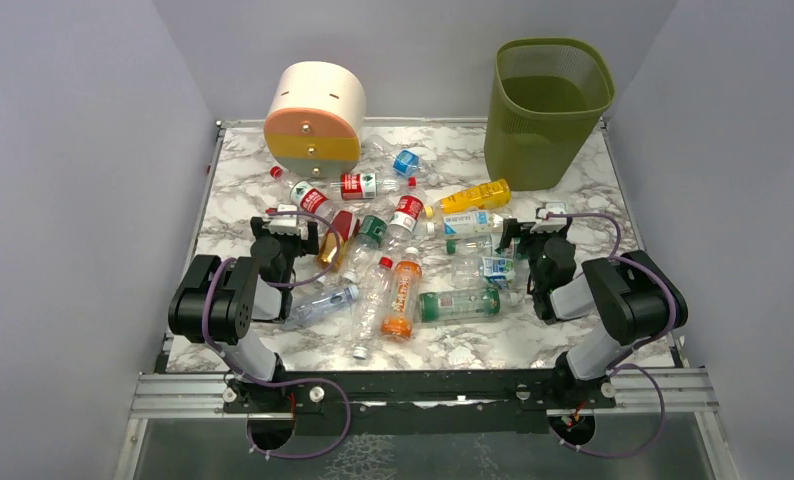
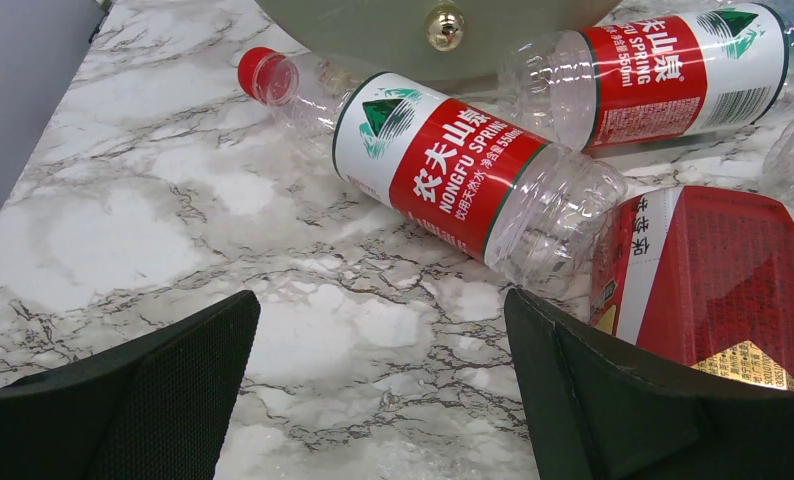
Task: Put the plastic bottles in the bin
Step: Pick up the plastic bottle at the center of the board.
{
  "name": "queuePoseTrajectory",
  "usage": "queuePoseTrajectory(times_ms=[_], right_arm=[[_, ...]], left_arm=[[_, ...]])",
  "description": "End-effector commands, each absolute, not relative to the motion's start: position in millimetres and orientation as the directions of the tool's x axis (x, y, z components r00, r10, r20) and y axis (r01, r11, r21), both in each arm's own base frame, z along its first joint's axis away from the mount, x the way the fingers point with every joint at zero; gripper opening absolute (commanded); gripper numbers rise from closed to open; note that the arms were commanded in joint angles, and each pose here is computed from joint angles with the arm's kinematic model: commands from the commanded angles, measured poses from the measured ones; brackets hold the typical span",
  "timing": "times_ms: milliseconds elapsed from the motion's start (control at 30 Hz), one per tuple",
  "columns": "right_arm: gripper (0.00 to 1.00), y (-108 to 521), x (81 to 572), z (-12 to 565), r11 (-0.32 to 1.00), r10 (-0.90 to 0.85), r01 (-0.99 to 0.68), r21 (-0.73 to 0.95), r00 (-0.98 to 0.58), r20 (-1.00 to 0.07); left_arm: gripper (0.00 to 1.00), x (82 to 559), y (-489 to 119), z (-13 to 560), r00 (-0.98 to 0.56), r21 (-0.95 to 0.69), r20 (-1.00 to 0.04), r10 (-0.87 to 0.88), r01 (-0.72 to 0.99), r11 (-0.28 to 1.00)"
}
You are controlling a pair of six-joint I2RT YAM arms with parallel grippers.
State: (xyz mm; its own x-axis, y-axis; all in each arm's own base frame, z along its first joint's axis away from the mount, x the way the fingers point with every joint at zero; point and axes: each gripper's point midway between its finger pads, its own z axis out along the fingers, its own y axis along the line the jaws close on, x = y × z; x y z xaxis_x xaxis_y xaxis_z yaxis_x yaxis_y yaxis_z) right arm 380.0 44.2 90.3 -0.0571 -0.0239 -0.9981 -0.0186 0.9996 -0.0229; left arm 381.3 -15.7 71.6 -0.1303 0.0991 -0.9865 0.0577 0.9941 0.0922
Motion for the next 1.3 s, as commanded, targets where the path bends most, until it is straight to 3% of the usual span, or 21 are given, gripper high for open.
queuePoseTrajectory(times_ms=[0, 600, 733, 967, 1267], right_arm=[[1.0, 41, 379, 89, 1.0, -0.024, -0.005, -0.023, -0.063, -0.998], [0.99, 40, 378, 89, 1.0, -0.023, -0.005, -0.023, -0.062, -0.998], [1.0, 40, 366, 104, 0.999, -0.031, -0.022, -0.032, 0.01, -0.999], [1.0, 53, 363, 124, 0.992, -0.065, -0.103, -0.066, 0.009, -0.998], [1.0, 81, 382, 226, 0.975, 0.019, -0.22, 0.014, 0.022, -1.0]], left_arm=[[0.99, 385, -18, 76, -0.115, 0.09, -0.989, 0.098, 0.071, 0.993], [0.99, 385, -18, 76, -0.116, 0.09, -0.988, 0.098, 0.072, 0.993], [0.99, 385, -17, 78, -0.11, 0.087, -0.99, 0.094, 0.063, 0.994], [0.99, 394, -17, 97, -0.186, 0.075, -0.979, 0.086, 0.065, 0.995], [0.99, 390, -41, 184, -0.021, -0.052, -0.999, -0.05, 0.11, 0.993]])
